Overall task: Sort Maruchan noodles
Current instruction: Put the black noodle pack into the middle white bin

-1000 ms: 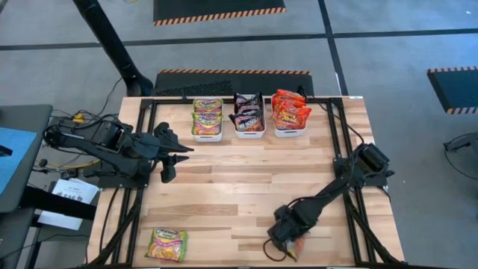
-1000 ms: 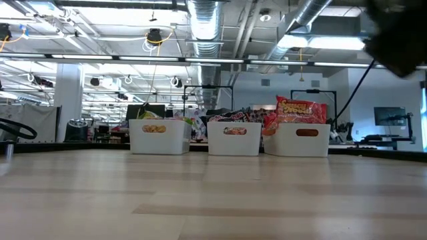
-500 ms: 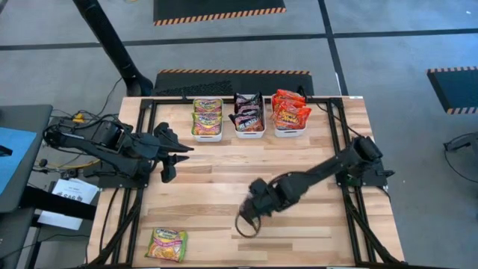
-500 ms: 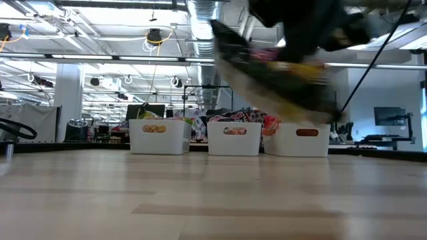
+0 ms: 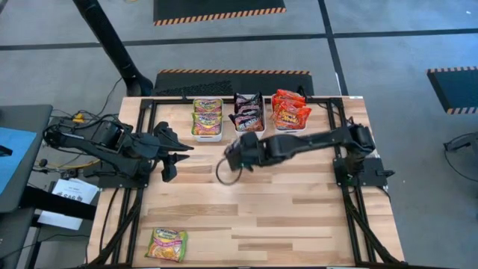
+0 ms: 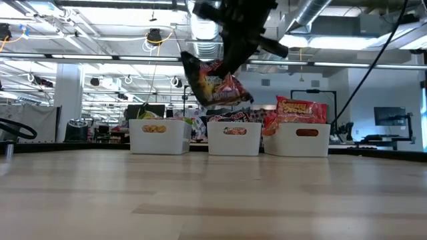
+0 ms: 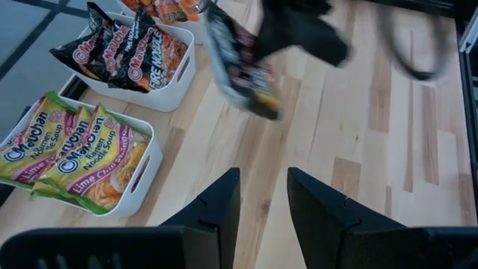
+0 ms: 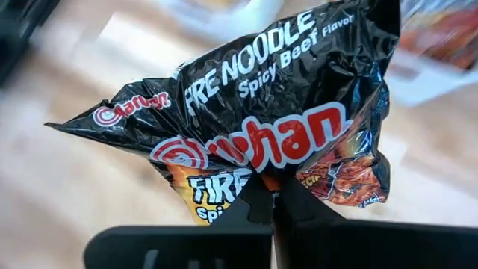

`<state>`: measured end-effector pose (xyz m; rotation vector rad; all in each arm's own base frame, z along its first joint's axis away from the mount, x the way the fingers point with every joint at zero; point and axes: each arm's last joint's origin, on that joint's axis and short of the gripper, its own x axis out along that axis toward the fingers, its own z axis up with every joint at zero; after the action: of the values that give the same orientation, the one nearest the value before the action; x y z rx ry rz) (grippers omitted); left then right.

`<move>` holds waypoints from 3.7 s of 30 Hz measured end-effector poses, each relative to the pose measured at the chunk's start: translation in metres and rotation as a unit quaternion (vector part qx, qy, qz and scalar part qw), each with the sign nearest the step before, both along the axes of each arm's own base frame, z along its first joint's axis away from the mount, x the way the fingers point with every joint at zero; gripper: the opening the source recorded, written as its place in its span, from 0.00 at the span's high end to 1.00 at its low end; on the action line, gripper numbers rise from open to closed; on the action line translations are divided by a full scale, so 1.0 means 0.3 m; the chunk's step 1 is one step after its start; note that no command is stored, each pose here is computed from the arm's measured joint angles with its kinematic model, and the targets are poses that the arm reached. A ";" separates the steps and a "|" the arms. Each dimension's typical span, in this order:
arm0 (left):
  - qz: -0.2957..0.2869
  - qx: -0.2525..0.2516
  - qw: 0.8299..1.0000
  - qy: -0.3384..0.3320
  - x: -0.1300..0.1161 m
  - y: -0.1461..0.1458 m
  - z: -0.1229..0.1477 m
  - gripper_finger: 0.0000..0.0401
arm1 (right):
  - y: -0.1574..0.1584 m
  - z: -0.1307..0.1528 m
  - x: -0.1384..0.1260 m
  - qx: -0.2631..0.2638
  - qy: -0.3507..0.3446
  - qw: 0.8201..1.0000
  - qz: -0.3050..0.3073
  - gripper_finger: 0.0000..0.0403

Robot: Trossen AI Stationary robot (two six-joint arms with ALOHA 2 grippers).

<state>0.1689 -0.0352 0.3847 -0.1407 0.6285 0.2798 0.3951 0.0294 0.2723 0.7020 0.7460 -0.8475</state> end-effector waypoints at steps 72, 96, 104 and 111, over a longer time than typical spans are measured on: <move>-0.002 0.004 1.000 0.003 -0.001 0.000 -0.001 0.75 | -0.458 -0.095 0.006 -0.060 -0.017 0.961 -0.271 0.83; -0.003 0.004 1.000 0.003 -0.001 0.000 -0.001 0.75 | -0.504 -0.105 -0.003 0.016 0.019 0.981 -0.191 0.82; -0.003 0.003 1.000 0.003 -0.001 0.000 -0.001 0.75 | -0.519 -0.106 -0.007 0.033 0.022 0.983 -0.178 0.82; -0.003 0.004 1.000 0.004 -0.002 0.000 -0.001 0.75 | -0.516 -0.108 -0.006 0.036 0.035 0.988 -0.143 0.82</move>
<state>0.1684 -0.0351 0.3843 -0.1309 0.6359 0.2765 0.3934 -0.1253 0.2400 0.8618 0.7517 -1.1153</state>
